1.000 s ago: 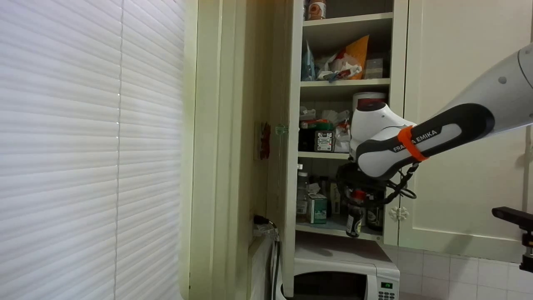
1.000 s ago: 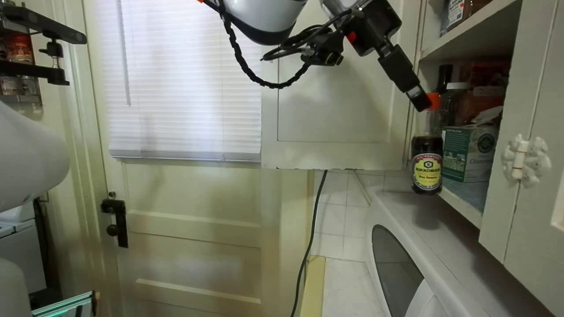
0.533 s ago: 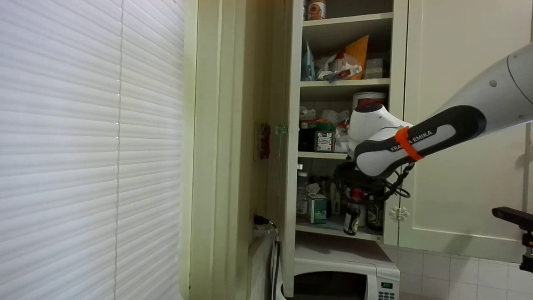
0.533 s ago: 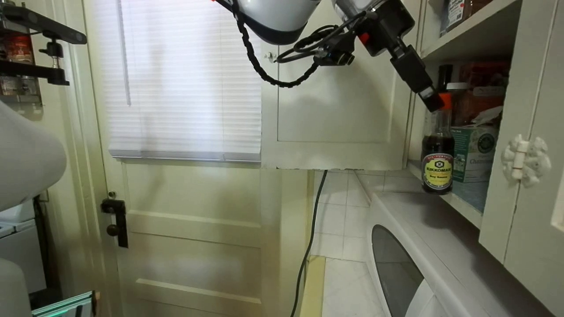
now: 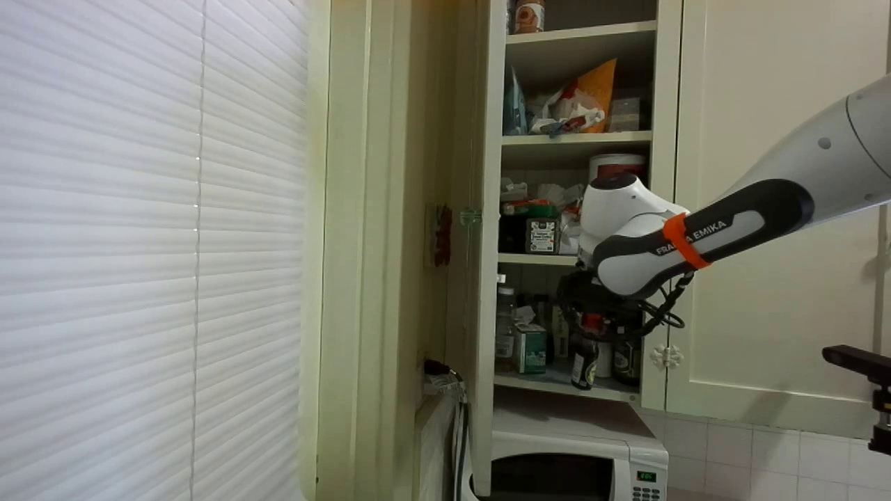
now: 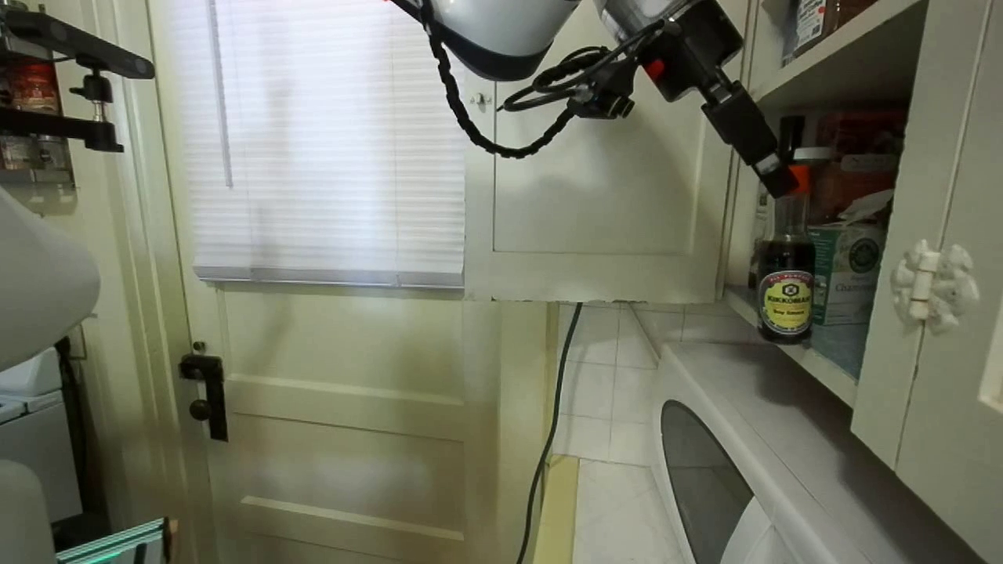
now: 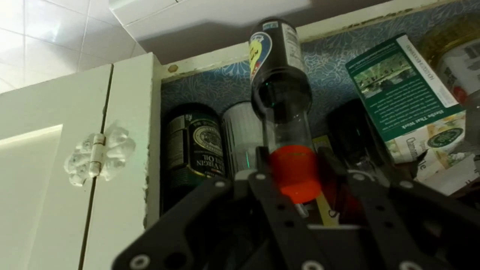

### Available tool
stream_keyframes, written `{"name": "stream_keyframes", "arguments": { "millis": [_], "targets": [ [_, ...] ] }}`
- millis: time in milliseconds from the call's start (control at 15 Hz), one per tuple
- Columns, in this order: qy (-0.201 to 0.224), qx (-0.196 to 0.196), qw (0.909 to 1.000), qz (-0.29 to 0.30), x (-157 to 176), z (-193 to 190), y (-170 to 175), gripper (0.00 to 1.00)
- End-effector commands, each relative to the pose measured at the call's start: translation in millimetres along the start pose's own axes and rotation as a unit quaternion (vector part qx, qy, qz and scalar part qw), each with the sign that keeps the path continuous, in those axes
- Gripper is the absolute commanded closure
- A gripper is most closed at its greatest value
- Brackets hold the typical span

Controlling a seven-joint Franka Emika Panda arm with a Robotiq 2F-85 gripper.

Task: Put the bottle inside the cupboard

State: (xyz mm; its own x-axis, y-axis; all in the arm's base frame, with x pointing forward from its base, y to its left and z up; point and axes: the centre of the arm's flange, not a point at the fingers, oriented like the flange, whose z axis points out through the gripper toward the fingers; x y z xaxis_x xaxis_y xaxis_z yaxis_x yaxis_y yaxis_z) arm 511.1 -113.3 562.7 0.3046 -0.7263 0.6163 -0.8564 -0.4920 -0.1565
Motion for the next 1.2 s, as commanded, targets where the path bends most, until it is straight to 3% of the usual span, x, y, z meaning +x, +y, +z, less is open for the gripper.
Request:
{"name": "stream_keyframes", "arguments": {
  "millis": [0,933,1067,1133],
  "targets": [
    [0.03,0.005,0.9995,-0.007,14,2,-15,0.9],
    [0.062,-0.009,0.998,0.006,33,47,-38,0.9],
    [0.062,-0.01,0.998,0.007,34,49,-40,0.48],
    [0.062,-0.011,0.998,0.009,34,50,-40,0.38]
  ]
}}
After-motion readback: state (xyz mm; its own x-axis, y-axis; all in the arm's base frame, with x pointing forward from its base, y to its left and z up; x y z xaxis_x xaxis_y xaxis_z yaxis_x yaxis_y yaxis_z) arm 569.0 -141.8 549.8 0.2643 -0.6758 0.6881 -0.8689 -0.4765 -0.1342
